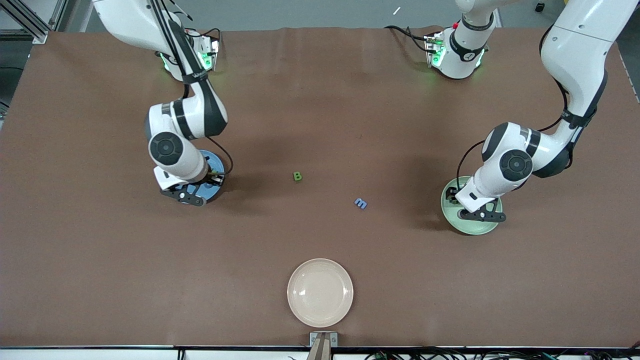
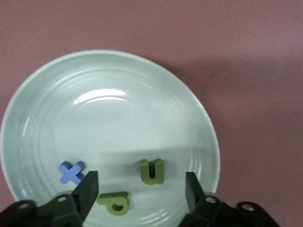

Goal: Sort uppercase to blue plate, lowercase to green plate

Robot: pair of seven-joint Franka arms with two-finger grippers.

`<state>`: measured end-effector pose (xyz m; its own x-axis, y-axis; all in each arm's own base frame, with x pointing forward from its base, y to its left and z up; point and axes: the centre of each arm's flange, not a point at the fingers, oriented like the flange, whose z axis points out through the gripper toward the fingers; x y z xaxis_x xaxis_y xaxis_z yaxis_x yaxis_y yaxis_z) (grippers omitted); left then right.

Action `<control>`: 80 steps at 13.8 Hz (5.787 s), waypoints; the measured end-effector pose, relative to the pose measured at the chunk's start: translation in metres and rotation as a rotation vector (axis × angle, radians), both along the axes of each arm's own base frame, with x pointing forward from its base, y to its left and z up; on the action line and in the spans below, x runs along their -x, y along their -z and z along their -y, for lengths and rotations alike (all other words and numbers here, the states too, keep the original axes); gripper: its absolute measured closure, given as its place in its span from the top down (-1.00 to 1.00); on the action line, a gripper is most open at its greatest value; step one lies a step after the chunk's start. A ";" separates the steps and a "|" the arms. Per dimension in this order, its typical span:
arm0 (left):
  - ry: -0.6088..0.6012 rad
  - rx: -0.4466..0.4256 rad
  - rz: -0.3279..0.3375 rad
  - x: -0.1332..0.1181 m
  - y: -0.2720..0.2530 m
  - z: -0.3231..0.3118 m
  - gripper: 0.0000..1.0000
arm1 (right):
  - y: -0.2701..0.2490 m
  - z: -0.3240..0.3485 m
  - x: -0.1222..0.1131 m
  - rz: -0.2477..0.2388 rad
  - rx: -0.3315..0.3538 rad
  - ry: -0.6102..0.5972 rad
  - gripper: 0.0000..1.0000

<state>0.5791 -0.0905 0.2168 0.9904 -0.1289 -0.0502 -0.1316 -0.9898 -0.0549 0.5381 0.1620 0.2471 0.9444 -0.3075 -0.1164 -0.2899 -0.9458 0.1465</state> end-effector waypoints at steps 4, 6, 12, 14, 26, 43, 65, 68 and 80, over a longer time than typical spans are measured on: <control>0.051 -0.003 0.024 -0.010 -0.042 0.039 0.99 | 0.028 0.040 0.013 0.027 -0.004 -0.011 -0.30; 0.043 0.007 0.045 -0.011 -0.053 0.067 0.99 | 0.037 0.048 0.019 0.039 -0.004 -0.012 -0.30; -0.427 0.054 0.059 -0.004 -0.045 0.179 0.99 | 0.035 0.047 0.016 0.060 -0.008 -0.015 -0.30; -0.668 0.066 0.047 -0.003 -0.035 0.205 0.99 | 0.037 0.047 0.016 0.060 -0.006 -0.015 -0.30; -0.992 0.050 0.023 0.017 0.015 0.289 0.99 | 0.036 0.030 0.001 0.011 -0.002 0.003 0.86; -0.983 0.051 0.022 0.016 0.043 0.303 0.34 | 0.065 -0.266 0.079 0.213 -0.065 0.655 1.00; -0.878 0.012 0.087 -0.035 -0.051 0.188 -0.45 | 0.071 -0.282 0.069 0.235 -0.055 0.863 0.19; -0.803 0.024 0.027 -0.041 -0.053 0.102 -0.45 | 0.068 -0.284 0.068 0.235 -0.060 0.862 -0.16; -0.713 -0.002 0.007 -0.040 0.007 -0.021 -0.45 | -0.011 -0.195 0.004 0.007 0.045 0.693 -0.30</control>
